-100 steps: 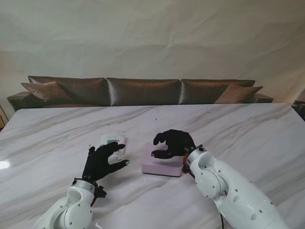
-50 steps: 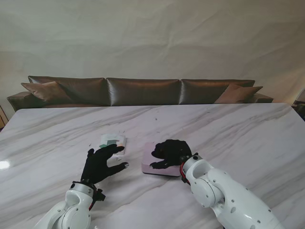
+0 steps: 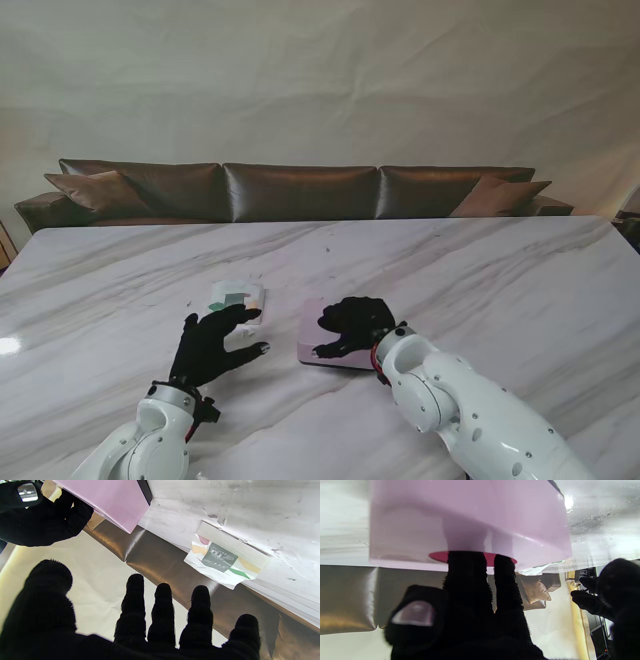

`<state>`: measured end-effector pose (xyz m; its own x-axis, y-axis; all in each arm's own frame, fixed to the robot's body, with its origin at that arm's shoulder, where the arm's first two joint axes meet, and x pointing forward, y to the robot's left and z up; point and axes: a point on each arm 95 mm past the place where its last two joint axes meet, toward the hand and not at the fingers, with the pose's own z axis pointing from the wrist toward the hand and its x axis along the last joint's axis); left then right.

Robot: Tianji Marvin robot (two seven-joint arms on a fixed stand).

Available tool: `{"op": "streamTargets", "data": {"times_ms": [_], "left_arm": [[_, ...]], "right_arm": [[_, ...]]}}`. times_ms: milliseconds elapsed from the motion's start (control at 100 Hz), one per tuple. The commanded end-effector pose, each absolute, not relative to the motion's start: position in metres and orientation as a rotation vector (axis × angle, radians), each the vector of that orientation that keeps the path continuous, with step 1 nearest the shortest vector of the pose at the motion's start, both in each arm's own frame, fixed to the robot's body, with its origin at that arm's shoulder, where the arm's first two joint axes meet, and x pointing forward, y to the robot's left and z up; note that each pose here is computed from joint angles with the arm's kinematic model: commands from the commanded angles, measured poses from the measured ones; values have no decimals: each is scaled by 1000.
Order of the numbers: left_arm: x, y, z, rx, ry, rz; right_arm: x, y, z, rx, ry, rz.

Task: Refill a tissue box and feed the first sheet

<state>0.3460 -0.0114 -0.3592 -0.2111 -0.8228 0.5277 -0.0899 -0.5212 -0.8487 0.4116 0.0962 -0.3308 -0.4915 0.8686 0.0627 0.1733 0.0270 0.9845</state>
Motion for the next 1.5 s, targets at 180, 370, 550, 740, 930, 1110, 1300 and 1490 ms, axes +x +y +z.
{"op": "streamTargets", "data": {"times_ms": [180,370,550,740,930,1110,1300,1490], "left_arm": [[346,-11,-365,-1537,1105,-1785],[346,-9,-365,-1538,1105,-1781],[346,-8,-366,-1540,1099,-1781],[347,-10,-365,-1541,1098,-1792],[353,-18,-358,-1507,1115,-1842],[364,-28,-349,-1457,1157,-1907],[376,-47,-348,-1433,1189,-1979],[386,-65,-349,-1410,1165,-2046]], "right_arm": [[411,96,-349,1070,1767,1454],[409,100,-358,995,1777,1409],[410,104,-368,984,1734,1399],[413,104,-359,1018,1595,1453],[408,97,-320,1054,1476,1506],[397,86,-291,1110,1370,1527],[385,77,-281,1202,1253,1564],[378,77,-284,1295,1126,1642]]}}
